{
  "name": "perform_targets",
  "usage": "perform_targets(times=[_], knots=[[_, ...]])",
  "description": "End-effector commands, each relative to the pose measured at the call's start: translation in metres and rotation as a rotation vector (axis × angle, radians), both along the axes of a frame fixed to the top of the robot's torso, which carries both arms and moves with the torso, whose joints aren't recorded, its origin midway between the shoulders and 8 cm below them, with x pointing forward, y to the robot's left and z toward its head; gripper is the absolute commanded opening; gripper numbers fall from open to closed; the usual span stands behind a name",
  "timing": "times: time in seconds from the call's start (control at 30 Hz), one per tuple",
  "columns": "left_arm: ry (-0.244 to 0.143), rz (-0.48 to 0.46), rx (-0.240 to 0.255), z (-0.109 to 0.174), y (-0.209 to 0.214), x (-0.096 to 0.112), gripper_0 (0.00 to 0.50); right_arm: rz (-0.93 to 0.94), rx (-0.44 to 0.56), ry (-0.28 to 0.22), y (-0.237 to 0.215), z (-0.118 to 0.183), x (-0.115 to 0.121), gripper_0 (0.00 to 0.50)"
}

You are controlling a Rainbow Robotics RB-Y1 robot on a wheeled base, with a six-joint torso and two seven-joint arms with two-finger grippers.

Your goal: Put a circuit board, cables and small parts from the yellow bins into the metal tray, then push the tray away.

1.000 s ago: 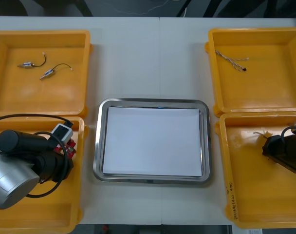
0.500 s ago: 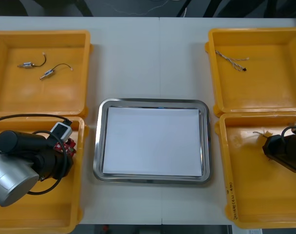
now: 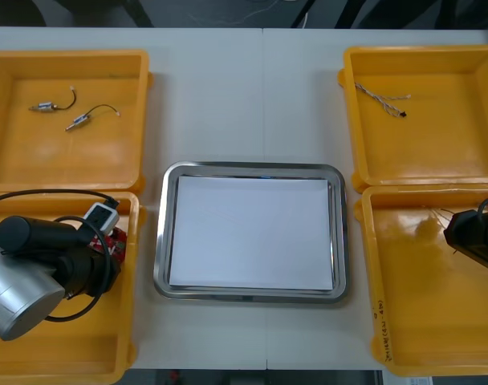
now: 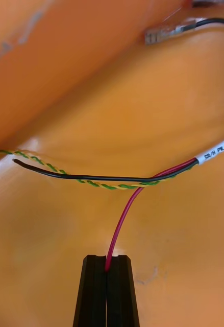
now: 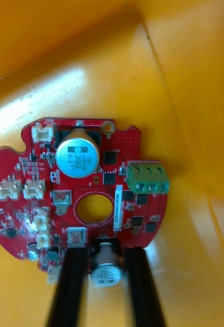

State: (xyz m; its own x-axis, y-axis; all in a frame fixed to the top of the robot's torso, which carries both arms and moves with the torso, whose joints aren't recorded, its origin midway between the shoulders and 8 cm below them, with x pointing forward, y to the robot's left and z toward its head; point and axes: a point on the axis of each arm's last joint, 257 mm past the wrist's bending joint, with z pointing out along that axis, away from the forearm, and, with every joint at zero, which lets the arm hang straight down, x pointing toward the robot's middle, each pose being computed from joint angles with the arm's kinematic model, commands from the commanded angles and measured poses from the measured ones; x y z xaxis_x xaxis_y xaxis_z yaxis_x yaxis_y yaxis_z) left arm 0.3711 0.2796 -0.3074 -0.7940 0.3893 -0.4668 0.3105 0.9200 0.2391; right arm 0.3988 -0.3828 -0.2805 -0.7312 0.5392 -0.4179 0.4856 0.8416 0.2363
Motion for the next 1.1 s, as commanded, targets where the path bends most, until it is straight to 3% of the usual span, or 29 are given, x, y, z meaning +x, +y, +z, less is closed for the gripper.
perform_targets(times=[0.03,0.3,0.53,0.7,1.1], knots=[[0.01,0.066,-0.013,-0.006,0.01,-0.009,0.0,-0.024,-0.043,-0.009,-0.018,0.024,-0.01,0.0],[0.013,0.066,-0.003,-0.006,0.015,-0.01,0.0,-0.031,-0.029,0.022,-0.013,0.028,-0.024,0.0],[0.007,0.07,0.018,-0.003,0.026,-0.009,0.0,-0.019,-0.035,0.021,-0.003,0.034,-0.041,0.0],[0.01,0.081,0.007,0.0,0.034,-0.011,0.0,-0.011,-0.043,0.028,0.003,0.038,-0.057,0.0],[0.016,0.09,-0.009,0.02,0.055,-0.039,0.0,-0.016,0.033,0.037,0.042,0.033,-0.085,0.0]])
